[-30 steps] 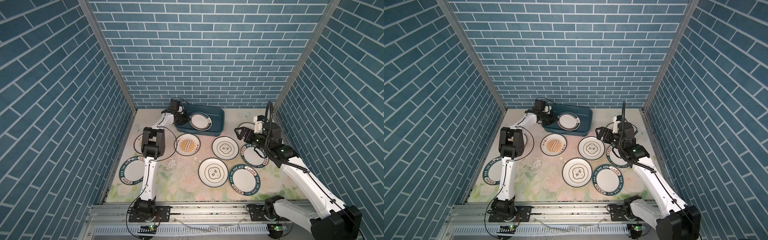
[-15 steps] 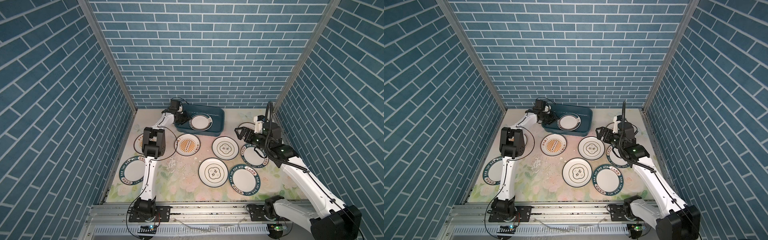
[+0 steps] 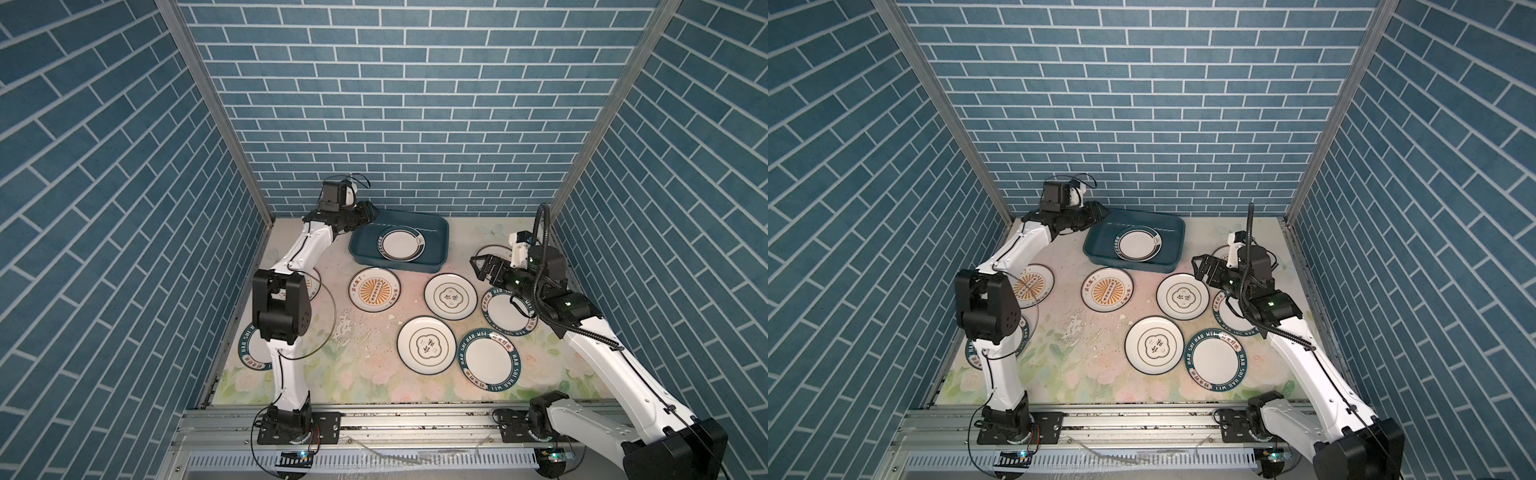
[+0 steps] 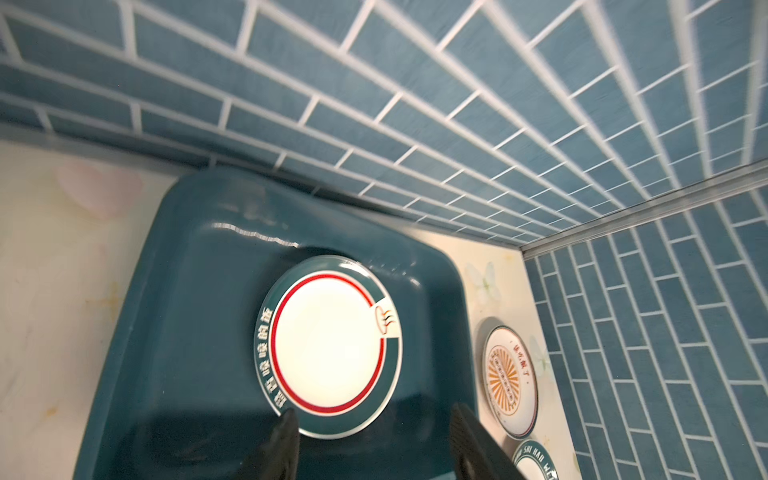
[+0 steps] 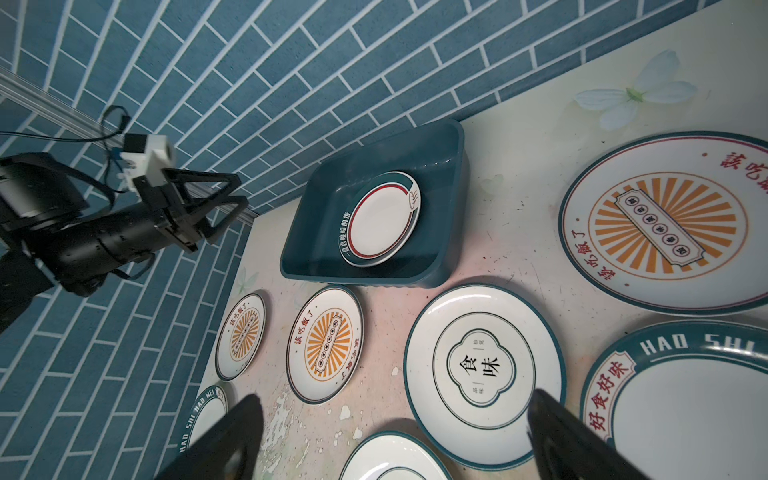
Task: Place the plates into the plastic bin on the countertop
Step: 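Release the plate and move the left gripper back toward the white flower-pattern plate, then grip the white flower-pattern plate edge with the left gripper and lift it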
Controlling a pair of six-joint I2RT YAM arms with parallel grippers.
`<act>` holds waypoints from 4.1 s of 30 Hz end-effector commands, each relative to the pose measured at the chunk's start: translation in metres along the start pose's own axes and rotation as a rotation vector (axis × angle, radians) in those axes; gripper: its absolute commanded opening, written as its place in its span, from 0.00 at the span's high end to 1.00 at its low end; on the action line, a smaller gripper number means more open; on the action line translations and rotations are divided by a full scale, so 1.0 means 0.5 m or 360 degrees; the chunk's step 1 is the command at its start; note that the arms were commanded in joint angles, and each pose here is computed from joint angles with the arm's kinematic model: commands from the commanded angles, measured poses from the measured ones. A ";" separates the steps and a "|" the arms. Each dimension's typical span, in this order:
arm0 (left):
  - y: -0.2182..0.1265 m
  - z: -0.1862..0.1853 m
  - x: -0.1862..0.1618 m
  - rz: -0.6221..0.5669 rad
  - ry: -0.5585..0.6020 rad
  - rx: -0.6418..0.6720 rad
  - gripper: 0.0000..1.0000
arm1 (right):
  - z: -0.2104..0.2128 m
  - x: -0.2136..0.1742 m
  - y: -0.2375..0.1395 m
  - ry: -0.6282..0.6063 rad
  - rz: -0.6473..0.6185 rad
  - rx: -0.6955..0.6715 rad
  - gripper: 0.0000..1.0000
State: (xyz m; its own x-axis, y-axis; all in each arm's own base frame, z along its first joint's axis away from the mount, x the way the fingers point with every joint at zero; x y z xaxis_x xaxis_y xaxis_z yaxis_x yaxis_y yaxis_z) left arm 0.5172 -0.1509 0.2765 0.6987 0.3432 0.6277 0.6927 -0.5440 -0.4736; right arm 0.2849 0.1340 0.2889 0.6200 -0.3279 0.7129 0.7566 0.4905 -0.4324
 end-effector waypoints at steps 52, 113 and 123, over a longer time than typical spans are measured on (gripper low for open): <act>-0.145 0.011 -0.734 0.0743 -0.0357 -0.0120 0.06 | -0.007 -0.190 -0.024 0.0231 0.0238 0.0107 0.01; -0.252 -0.041 -0.625 0.0644 -0.0323 -0.0200 1.00 | -0.004 -0.167 -0.030 0.0200 0.0169 0.0080 0.01; -0.299 -0.066 -0.578 0.0556 -0.0271 -0.0220 1.00 | 0.018 -0.150 -0.037 0.0178 0.0132 0.0166 0.01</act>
State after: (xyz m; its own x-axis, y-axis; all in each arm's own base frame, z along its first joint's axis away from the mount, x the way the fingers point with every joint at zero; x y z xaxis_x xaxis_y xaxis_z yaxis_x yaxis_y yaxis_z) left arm 0.2058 -0.1958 0.1799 0.9158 0.2450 0.3182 0.3877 -0.7456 -0.5419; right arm 0.2223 0.1542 0.2285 0.7335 -0.3496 0.5828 0.6593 0.5743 -0.4852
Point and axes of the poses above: each gripper's point midway between its finger pads, its own y axis out along the fingers, its own z axis along the line the jaws close on, x = y × z, the point moved 4 cm from there along -y, back along the fingers, and after that the axes turned 1 degree about -y, right-handed, at the moved point
